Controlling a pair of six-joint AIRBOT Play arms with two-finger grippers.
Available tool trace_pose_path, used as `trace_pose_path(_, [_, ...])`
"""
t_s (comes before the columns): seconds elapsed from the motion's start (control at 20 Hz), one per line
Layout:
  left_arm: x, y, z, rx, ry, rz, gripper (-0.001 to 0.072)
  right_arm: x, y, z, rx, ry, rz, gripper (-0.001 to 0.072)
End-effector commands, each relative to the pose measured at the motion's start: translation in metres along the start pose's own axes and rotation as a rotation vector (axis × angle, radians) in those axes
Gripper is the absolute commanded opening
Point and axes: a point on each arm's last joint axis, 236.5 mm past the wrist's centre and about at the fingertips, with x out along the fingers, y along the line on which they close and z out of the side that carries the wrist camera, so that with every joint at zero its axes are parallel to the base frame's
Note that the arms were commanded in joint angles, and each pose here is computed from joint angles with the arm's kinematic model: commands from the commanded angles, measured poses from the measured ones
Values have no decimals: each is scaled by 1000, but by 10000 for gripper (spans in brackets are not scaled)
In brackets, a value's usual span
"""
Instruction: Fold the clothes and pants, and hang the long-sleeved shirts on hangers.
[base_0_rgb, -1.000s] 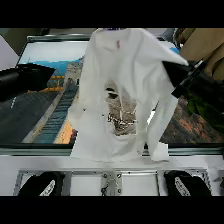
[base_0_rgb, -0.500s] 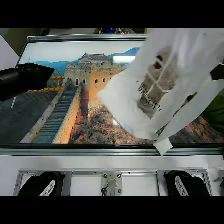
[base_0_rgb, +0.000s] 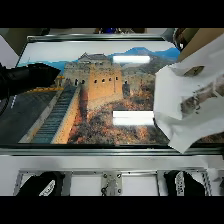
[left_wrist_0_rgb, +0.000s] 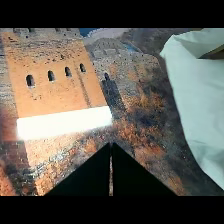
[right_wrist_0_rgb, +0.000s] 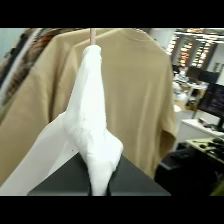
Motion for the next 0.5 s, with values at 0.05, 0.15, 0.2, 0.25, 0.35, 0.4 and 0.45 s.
trace_pose_path(0.05, [13, 5, -4, -13, 30, 1, 25, -9, -67, -6, -34, 27, -193, 7])
trace_pose_path(0.15, [18, 7, -6, -19, 41, 2, 25, -3, -81, -4, -45, 30, -227, 7])
trace_pose_path(0.2, [19, 7, -6, -19, 44, 4, 25, 2, -89, 1, -48, 21, -247, 7])
trace_pose_path(0.25, [19, 8, -6, -19, 44, 4, 25, 8, -97, 8, -51, 6, -269, 7])
trace_pose_path(0.35, [19, 8, -6, -19, 44, 4, 25, 21, -114, 24, -56, -30, -315, 7])
trace_pose_path(0.4, [19, 8, -6, -19, 44, 4, 25, 28, -123, 33, -60, -51, -342, 7])
trace_pose_path(0.45, [19, 8, -6, -19, 44, 4, 25, 34, -130, 42, -62, -71, -361, 7])
